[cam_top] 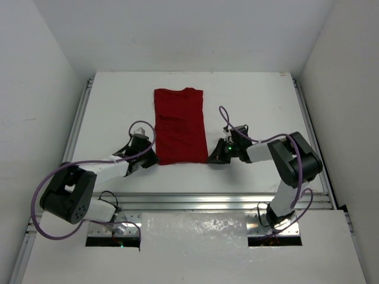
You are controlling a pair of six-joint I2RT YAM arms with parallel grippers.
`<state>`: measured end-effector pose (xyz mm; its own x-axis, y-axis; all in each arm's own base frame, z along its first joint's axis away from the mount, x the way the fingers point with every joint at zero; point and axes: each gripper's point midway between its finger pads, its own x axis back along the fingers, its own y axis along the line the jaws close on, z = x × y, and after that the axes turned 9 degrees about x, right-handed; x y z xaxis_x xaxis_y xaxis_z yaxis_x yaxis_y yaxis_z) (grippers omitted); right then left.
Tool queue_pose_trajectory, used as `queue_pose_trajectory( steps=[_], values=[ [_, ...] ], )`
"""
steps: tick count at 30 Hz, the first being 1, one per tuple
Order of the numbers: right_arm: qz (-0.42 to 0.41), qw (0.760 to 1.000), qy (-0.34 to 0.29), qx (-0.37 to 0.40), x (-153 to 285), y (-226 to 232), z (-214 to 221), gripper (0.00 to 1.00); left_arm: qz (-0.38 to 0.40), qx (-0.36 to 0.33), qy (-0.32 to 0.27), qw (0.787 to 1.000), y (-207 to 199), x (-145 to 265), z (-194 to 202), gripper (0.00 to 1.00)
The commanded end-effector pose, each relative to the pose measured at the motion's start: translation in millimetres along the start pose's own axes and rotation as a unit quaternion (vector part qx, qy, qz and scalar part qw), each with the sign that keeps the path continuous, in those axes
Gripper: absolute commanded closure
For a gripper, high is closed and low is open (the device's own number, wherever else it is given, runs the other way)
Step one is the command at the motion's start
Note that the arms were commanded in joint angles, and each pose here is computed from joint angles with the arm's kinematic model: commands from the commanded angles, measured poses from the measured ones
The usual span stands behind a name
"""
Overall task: Fold and stack the t-shirts
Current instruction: Grab one side of the 2/3 rectangular tshirt with both arms, then fold the long partially folded tshirt into a neat square
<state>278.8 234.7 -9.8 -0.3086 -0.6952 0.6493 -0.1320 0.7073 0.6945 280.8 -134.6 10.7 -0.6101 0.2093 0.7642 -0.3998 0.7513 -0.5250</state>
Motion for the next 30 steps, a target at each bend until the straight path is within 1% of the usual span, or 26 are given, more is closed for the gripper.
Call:
queue_pose_trajectory(
  steps=[1,6,9,13,16,17,20,22,25,30],
  values=[
    [0.012,1.000,-0.027,0.007,15,4,1,1.00,0.045,-0.009,-0.002,0.999,-19,13,-4,1.00],
    [-0.023,0.999,-0.037,0.002,33,20,14,1.00,0.097,-0.012,0.008,0.995,-38,37,2,1.00],
    [-0.043,0.998,-0.045,-0.002,43,30,18,1.00,0.086,-0.017,0.009,0.996,-36,48,9,1.00],
    [-0.056,0.997,-0.059,0.003,56,43,15,1.00,0.114,-0.019,-0.003,0.993,-51,66,2,1.00],
    [-0.049,0.996,-0.077,0.006,66,51,5,1.00,0.109,-0.021,-0.020,0.994,-60,75,-10,1.00],
    [-0.051,0.994,-0.092,0.015,70,58,-6,1.00,0.108,-0.023,-0.023,0.994,-62,76,-13,1.00],
    [-0.041,0.994,-0.098,0.020,76,65,-21,1.00,0.111,-0.025,-0.039,0.993,-75,82,-27,1.00],
    [-0.027,0.994,-0.107,0.014,79,62,-30,1.00,0.102,-0.024,-0.058,0.993,-81,83,-40,1.00],
    [-0.029,0.992,-0.121,0.013,84,66,-48,1.00,0.104,-0.025,-0.071,0.992,-93,83,-55,1.00],
    [-0.042,0.989,-0.139,0.034,97,89,-77,1.00,0.120,-0.033,-0.080,0.989,-115,88,-71,1.00]
  ],
)
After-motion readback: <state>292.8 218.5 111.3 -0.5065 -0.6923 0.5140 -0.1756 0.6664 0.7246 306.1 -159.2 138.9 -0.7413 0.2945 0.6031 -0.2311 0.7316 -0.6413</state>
